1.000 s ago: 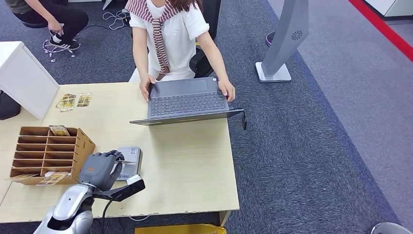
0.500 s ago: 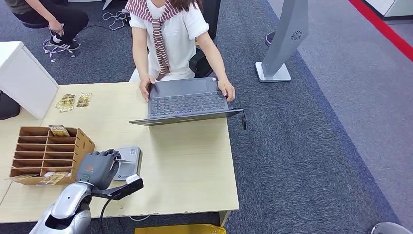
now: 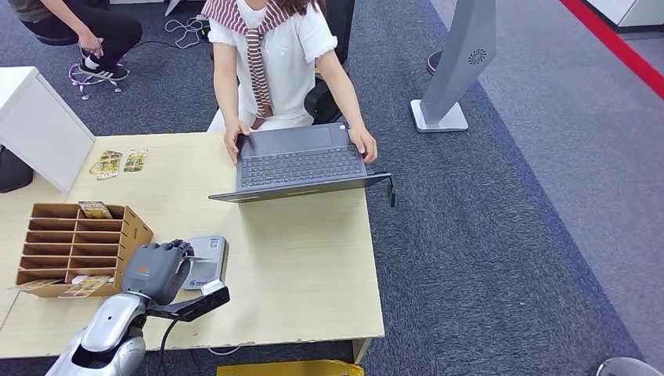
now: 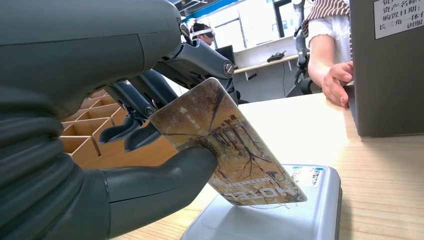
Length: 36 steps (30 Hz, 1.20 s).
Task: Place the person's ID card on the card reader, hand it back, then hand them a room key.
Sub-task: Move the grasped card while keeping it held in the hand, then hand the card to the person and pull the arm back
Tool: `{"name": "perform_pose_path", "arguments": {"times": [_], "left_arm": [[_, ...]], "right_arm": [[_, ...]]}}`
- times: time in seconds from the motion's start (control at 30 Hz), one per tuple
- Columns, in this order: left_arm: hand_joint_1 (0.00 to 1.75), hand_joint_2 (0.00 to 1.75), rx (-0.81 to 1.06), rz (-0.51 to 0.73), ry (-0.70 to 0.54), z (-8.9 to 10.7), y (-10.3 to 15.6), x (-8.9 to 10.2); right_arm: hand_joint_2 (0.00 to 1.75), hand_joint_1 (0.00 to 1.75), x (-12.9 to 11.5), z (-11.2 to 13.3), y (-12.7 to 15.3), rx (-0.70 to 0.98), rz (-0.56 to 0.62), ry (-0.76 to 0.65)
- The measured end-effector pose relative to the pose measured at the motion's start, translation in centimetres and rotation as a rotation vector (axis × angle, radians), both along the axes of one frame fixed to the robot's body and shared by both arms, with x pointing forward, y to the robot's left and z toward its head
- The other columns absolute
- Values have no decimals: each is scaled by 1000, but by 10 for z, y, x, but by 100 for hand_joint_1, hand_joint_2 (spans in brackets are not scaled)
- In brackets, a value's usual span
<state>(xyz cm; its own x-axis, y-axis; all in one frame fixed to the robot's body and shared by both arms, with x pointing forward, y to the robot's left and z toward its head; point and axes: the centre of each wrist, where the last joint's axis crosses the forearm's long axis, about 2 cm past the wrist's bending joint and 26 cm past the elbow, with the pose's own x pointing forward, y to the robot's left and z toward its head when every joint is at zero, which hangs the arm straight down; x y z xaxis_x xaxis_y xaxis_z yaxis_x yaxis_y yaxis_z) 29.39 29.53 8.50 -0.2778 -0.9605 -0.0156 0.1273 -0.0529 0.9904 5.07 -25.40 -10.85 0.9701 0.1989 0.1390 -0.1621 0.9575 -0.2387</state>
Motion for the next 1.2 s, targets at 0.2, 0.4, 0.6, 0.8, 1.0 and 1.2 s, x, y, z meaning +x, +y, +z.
{"name": "perform_pose_path", "arguments": {"times": [0.2, 0.4, 0.6, 0.8, 1.0, 1.2], "left_arm": [[175, 175, 9, 3, -2, 0, 0, 0], [175, 175, 19, 4, -8, 1, 2, 1], [175, 175, 4, 0, -44, 4, 4, 3], [175, 175, -149, -50, -284, 23, -1, 6], [175, 175, -316, -99, -551, 57, -8, 12], [175, 175, -385, -102, -676, 84, -13, 25]], "right_arm": [[0, 0, 0, 0, 0, -1, 0, 1], [0, 0, 0, 0, 0, -1, 0, 2], [0, 0, 0, 0, 0, -1, 1, 2], [0, 0, 0, 0, 0, -6, 14, -3], [0, 0, 1, 0, 0, -15, 35, -8], [0, 0, 2, 0, 0, -19, 49, -10]]}}
